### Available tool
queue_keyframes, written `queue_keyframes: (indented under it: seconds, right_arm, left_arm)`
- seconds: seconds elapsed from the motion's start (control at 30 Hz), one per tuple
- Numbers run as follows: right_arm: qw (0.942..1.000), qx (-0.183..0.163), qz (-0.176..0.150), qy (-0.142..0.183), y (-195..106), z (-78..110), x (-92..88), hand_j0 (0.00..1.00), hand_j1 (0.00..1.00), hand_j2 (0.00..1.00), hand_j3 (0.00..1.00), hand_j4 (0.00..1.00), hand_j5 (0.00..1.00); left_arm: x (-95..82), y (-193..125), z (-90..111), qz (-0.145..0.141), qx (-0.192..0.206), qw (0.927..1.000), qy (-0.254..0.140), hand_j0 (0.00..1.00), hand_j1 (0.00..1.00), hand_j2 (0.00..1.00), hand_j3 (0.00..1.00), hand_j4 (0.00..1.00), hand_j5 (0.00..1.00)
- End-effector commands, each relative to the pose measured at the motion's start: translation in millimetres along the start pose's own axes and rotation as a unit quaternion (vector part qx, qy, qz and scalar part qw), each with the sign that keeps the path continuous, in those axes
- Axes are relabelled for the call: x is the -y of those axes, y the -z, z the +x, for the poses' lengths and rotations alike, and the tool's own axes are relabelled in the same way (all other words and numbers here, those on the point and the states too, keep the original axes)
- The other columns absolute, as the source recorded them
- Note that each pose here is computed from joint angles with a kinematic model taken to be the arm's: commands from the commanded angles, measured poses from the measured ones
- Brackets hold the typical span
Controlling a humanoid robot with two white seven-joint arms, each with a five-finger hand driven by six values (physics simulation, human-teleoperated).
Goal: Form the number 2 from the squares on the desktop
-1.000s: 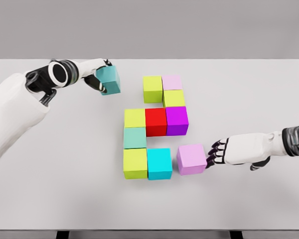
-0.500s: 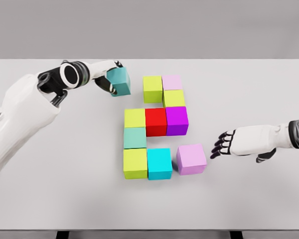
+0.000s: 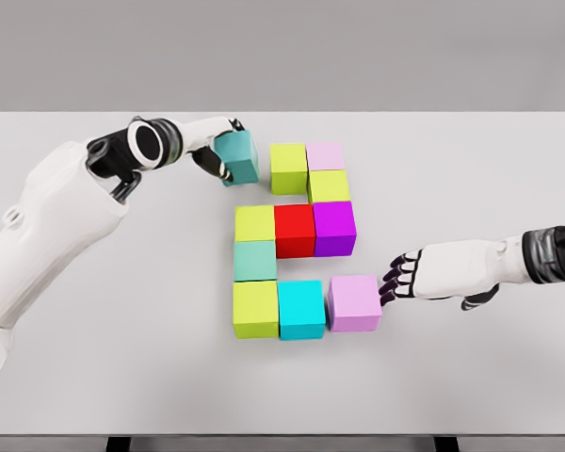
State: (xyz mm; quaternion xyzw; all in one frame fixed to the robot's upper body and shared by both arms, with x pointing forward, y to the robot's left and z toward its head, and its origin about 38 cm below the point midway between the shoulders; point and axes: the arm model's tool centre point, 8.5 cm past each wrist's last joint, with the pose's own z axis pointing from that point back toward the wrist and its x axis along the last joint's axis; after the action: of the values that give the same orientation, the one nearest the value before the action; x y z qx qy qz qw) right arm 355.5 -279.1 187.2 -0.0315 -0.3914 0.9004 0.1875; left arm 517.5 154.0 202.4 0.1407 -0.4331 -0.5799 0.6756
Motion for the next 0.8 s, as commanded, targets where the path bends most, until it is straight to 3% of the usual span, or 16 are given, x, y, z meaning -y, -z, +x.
queue_keyframes:
  seconds: [0.0,0.23,0.43,0.63,0.7,0.73,0.77]
  right_arm:
    - [1.0000,0.003,-0.003,0.000,1.8,1.0,1.7,1.00,1.00,1.00,1.00,1.00,1.00]
    - [0.9999,0.008,-0.007,-0.006,3.6,4.5,5.9,1.00,1.00,1.00,1.00,1.00,1.00]
    - [0.9997,-0.022,-0.010,0.007,-14.9,-10.7,3.6,1.00,1.00,1.00,1.00,1.00,1.00]
    - [0.9995,-0.023,-0.017,0.011,-16.2,-12.1,6.2,1.00,1.00,1.00,1.00,1.00,1.00]
    - [0.9954,-0.046,-0.072,0.043,-46.1,-29.6,22.6,1.00,1.00,1.00,1.00,1.00,1.00]
    - [0.9909,-0.054,-0.106,0.064,-62.0,-37.3,30.1,1.00,1.00,1.00,1.00,1.00,1.00]
    - [0.9813,-0.052,-0.158,0.097,-79.5,-42.4,36.9,1.00,1.00,1.00,1.00,1.00,1.00]
  left_arm:
    - [2.3,3.0,-0.5,-0.002,-0.003,1.0000,0.000,0.46,0.46,0.46,0.46,0.46,0.46]
    - [6.3,5.1,3.0,-0.006,-0.001,1.0000,0.004,0.46,0.46,0.46,0.46,0.46,0.46]
    - [7.8,7.1,5.0,-0.007,-0.001,1.0000,0.004,0.47,0.47,0.47,0.47,0.47,0.47]
    - [7.7,10.1,-0.8,-0.009,-0.011,0.9999,-0.001,0.47,0.47,0.47,0.47,0.47,0.47]
    - [9.6,11.9,2.9,-0.011,-0.008,0.9999,-0.001,0.47,0.47,0.47,0.47,0.47,0.47]
    - [9.7,11.9,2.9,-0.011,-0.008,0.9999,-0.001,0.47,0.47,0.47,0.47,0.47,0.47]
    - [9.7,11.9,2.9,-0.011,-0.008,0.9999,-0.001,0.47,0.47,0.47,0.47,0.47,0.47]
